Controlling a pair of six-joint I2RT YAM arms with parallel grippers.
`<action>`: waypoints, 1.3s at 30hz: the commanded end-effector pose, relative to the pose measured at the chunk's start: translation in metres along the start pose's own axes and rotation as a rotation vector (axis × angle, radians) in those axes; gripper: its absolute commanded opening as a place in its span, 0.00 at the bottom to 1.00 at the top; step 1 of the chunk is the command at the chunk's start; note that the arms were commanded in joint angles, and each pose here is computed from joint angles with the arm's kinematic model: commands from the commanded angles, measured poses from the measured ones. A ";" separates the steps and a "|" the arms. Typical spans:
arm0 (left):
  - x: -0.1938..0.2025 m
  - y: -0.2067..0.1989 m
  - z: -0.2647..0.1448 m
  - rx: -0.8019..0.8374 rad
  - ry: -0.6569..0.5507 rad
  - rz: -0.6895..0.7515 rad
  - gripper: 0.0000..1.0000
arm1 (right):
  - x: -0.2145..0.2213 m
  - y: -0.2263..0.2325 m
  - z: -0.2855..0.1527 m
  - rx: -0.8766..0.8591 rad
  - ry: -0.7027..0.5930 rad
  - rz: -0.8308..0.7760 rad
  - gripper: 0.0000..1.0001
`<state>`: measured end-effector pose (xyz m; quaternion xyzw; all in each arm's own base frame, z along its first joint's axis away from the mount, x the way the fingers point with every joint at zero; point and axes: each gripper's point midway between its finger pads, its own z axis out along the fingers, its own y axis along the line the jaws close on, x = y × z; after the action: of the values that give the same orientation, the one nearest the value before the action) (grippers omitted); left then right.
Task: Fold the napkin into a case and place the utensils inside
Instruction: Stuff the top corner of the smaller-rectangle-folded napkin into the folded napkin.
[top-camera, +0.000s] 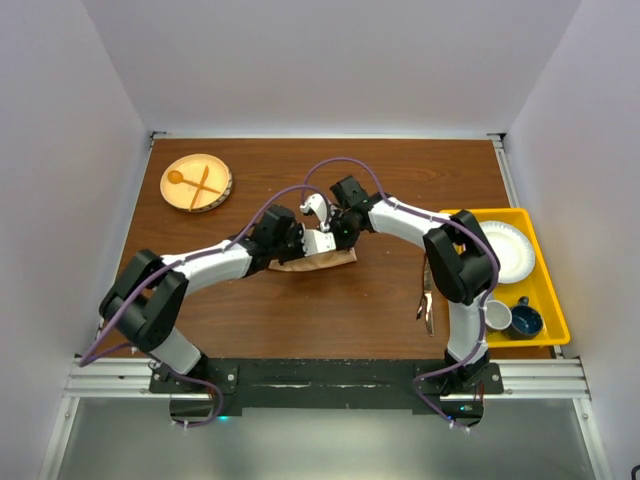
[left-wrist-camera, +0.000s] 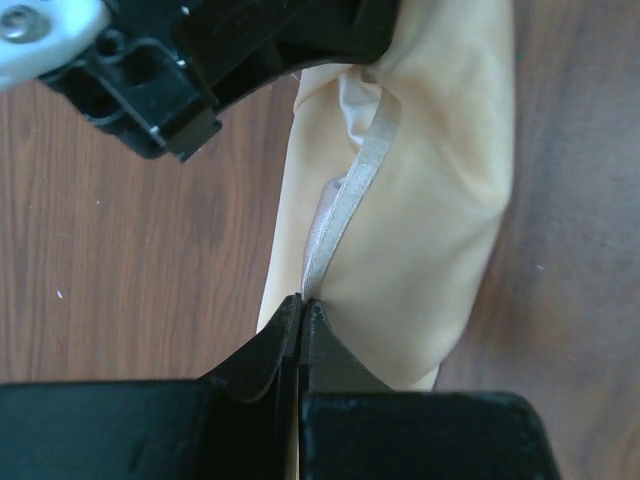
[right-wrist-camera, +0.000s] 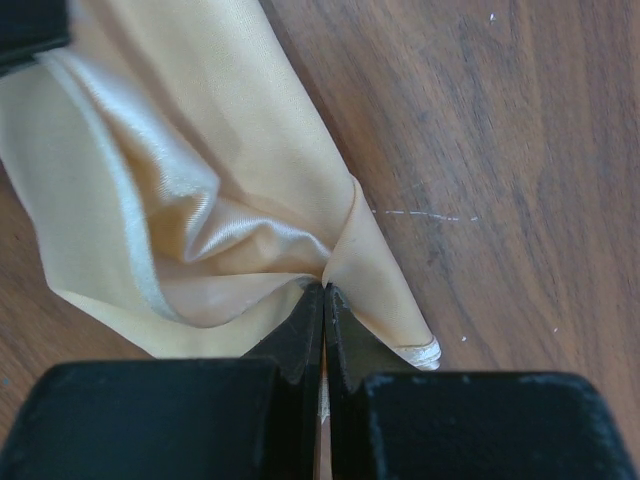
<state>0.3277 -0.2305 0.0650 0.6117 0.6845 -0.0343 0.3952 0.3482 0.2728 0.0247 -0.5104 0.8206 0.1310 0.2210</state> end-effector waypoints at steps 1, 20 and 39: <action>-0.011 0.021 0.015 -0.079 -0.041 0.088 0.00 | 0.024 0.009 0.012 -0.051 0.085 0.007 0.00; 0.042 -0.018 0.036 0.036 0.084 0.090 0.00 | -0.025 0.007 -0.033 -0.072 -0.016 0.097 0.00; 0.044 -0.025 0.033 0.056 0.082 0.075 0.00 | -0.021 -0.008 -0.048 0.062 -0.015 0.128 0.59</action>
<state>0.3396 -0.2263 0.0237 0.6435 0.6646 0.0014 0.3798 0.3516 0.2672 0.0809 -0.4424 0.8549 0.1558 0.2218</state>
